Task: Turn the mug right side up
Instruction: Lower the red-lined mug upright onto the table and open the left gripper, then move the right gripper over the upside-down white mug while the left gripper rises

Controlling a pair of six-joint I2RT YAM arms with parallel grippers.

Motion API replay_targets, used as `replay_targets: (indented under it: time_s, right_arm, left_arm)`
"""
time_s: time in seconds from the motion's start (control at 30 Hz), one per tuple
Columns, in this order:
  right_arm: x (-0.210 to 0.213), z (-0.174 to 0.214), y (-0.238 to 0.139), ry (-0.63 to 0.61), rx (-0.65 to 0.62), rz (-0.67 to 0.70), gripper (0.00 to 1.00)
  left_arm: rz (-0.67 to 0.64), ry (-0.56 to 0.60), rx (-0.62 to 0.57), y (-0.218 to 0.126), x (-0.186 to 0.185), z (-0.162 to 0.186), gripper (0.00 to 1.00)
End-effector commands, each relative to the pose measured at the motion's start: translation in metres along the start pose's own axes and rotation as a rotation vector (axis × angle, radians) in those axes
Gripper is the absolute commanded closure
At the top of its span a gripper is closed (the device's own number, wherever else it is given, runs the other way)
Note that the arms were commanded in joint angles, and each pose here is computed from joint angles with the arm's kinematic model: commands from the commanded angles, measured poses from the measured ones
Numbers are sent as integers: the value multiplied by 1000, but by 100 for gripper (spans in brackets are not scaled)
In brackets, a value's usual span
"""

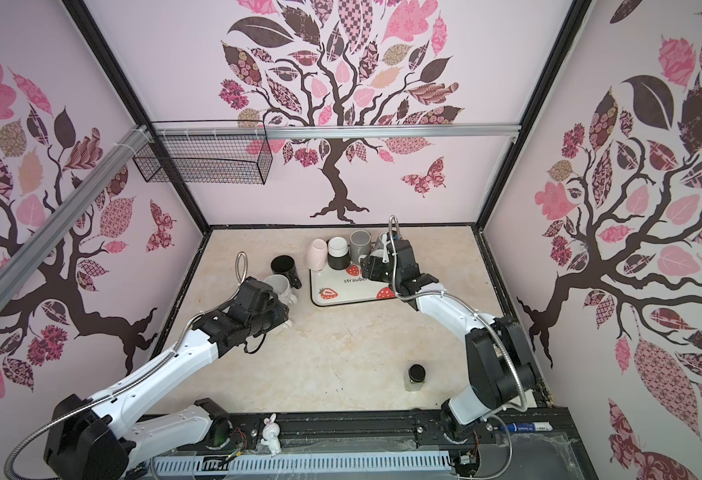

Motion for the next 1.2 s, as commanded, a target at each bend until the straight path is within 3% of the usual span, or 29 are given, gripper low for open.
replay_targets:
  time_s: [0.0, 0.27, 0.6, 0.93, 1.17]
  right_arm:
    - [-27, -5, 22, -50, 69, 126, 23]
    - [-60, -13, 72, -84, 211, 231, 27]
    - [-76, 8, 102, -97, 287, 283, 30]
    - [-78, 21, 115, -108, 337, 262, 32]
    - [-72, 39, 99, -95, 350, 214, 36]
  left_arm:
    - [21, 134, -66, -20, -13, -17, 58]
    - [66, 225, -75, -27, -20, -22, 57]
    - [98, 179, -60, -26, -9, -32, 56]
    - [100, 172, -62, -27, -3, -31, 55]
    - [99, 164, -54, -25, -2, -29, 55]
Point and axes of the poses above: each gripper's point midway between its finger pads, its own y axis out along the fingers, its own x axis along the line the jaws close on, z = x × y, the point moved 3 cm from there along -y, back along the fingers, and after that the axes turned 11 degrees about -y, right-handed, at the moved point
